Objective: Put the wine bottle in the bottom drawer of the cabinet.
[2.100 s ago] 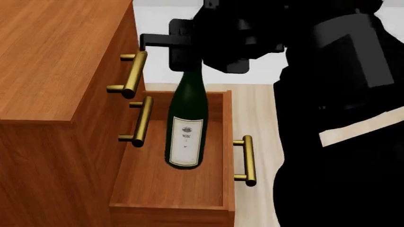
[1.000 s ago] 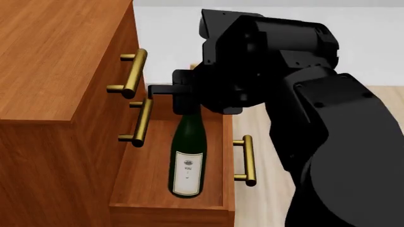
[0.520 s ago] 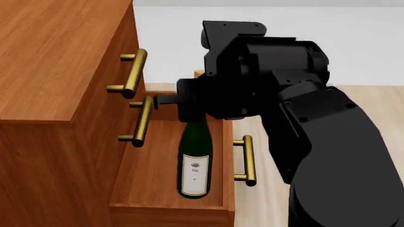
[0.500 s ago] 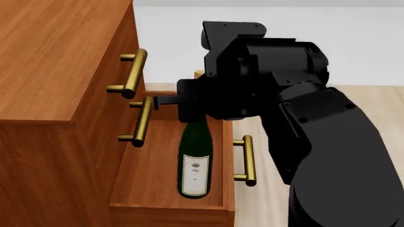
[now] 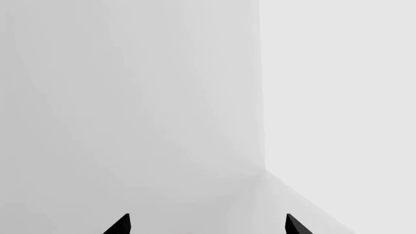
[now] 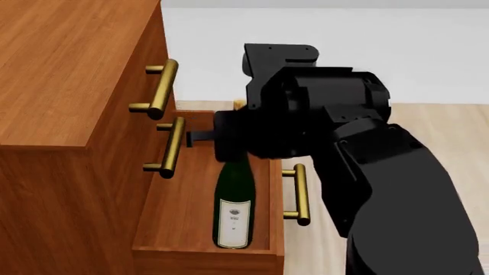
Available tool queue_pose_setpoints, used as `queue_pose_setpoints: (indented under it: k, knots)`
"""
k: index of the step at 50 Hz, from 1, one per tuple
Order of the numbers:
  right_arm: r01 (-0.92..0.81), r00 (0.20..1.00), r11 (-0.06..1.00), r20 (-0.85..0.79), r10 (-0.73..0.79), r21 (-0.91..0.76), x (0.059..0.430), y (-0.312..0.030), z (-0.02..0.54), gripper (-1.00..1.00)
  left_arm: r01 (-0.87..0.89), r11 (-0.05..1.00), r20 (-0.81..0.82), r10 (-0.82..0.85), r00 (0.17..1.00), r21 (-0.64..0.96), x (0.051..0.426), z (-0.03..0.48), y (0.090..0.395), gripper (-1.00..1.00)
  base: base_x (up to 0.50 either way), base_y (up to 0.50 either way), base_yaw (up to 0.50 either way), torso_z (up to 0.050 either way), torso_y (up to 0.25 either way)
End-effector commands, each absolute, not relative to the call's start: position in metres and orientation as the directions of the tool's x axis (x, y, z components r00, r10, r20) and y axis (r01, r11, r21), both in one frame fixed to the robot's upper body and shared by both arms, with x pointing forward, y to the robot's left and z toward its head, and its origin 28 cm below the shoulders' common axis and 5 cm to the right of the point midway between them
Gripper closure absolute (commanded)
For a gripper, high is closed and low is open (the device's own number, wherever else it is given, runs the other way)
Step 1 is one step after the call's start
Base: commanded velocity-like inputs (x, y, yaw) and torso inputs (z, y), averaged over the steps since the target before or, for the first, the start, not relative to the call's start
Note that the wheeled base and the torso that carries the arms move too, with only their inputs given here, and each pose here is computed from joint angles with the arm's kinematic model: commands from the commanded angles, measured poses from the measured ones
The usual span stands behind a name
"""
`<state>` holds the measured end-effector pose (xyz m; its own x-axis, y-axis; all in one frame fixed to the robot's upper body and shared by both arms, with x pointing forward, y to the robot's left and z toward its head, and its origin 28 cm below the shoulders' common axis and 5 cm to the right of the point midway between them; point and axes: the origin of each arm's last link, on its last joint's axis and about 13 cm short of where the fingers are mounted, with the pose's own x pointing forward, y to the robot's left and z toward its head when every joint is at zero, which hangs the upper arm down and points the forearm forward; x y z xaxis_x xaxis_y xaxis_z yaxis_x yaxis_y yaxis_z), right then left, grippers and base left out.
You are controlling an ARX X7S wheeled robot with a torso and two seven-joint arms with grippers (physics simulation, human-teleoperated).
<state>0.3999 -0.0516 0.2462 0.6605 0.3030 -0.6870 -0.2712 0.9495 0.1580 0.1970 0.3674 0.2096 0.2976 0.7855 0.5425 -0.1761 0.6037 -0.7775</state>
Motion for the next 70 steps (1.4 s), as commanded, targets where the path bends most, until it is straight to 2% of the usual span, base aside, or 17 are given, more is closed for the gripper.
queue_pose_setpoints:
  k: [1, 50, 70]
  knots:
    - [-0.284, 0.660, 0.944, -0.681, 0.319, 0.167, 0.400, -0.051, 0.240, 1.00, -0.175, 0.608, 0.548, 0.783, 0.295, -0.774, 0.196, 0.210, 0.367, -1.00, 0.00, 0.00, 0.00, 0.000, 0.000]
    - [-0.277, 0.635, 0.953, -0.720, 0.280, 0.125, 0.398, -0.050, 0.213, 1.00, -0.209, 0.634, 0.566, 0.766, 0.305, -0.745, 0.199, 0.211, 0.366, -1.00, 0.00, 0.00, 0.00, 0.000, 0.000]
    - [-0.280, 0.652, 0.954, -0.708, 0.271, 0.108, 0.399, -0.050, 0.223, 1.00, -0.205, 0.632, 0.567, 0.767, 0.300, -0.747, 0.198, 0.212, 0.366, -1.00, 0.00, 0.00, 0.00, 0.000, -0.167]
